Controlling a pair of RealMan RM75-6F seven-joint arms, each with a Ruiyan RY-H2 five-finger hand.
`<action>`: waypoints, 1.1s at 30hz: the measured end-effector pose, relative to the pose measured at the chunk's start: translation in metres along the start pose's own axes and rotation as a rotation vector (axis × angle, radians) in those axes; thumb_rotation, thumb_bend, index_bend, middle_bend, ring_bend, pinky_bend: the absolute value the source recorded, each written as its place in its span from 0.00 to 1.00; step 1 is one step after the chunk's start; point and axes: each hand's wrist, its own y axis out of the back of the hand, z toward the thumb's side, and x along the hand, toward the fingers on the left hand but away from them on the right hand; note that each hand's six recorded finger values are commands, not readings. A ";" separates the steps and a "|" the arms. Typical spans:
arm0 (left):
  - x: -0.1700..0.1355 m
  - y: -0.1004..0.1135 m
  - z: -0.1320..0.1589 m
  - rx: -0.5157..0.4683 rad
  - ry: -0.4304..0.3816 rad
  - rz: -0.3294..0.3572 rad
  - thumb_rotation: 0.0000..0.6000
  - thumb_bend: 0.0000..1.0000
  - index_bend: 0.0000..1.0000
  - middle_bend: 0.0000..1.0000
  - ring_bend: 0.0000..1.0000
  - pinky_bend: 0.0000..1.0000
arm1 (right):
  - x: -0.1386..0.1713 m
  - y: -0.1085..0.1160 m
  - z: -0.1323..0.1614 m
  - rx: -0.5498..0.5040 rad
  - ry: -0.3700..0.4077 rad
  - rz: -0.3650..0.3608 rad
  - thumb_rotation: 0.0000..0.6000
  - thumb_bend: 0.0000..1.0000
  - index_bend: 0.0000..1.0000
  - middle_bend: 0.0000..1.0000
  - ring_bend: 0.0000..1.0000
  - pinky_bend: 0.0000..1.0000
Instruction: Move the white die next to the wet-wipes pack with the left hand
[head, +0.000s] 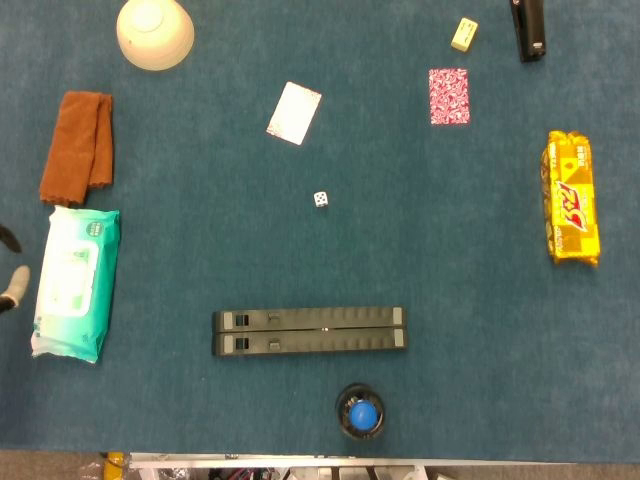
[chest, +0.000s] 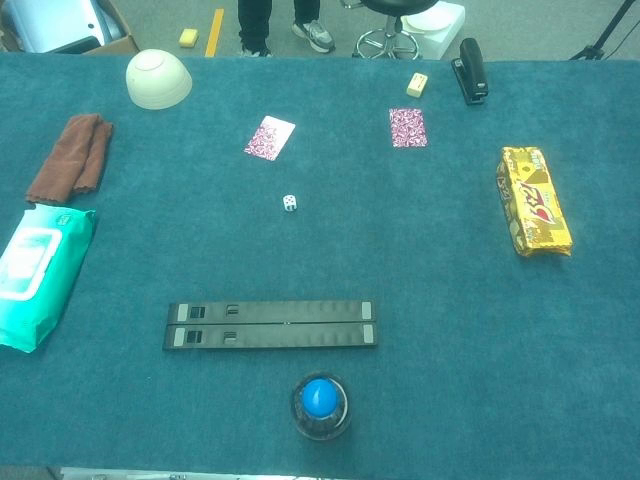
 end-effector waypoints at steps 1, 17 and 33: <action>0.001 0.000 0.002 -0.007 -0.011 -0.002 1.00 0.30 0.48 0.37 0.39 0.56 | 0.001 0.001 0.000 0.001 0.003 -0.004 1.00 0.00 0.44 0.40 0.35 0.41; 0.047 -0.028 0.067 -0.085 -0.262 -0.055 1.00 0.30 0.45 0.32 0.26 0.47 | -0.026 0.030 0.025 0.009 0.093 -0.097 1.00 0.00 0.44 0.40 0.35 0.42; 0.092 -0.093 0.134 -0.107 -0.417 -0.215 1.00 0.30 0.38 0.14 0.08 0.25 | -0.049 0.053 0.030 0.019 0.092 -0.136 1.00 0.00 0.44 0.40 0.35 0.42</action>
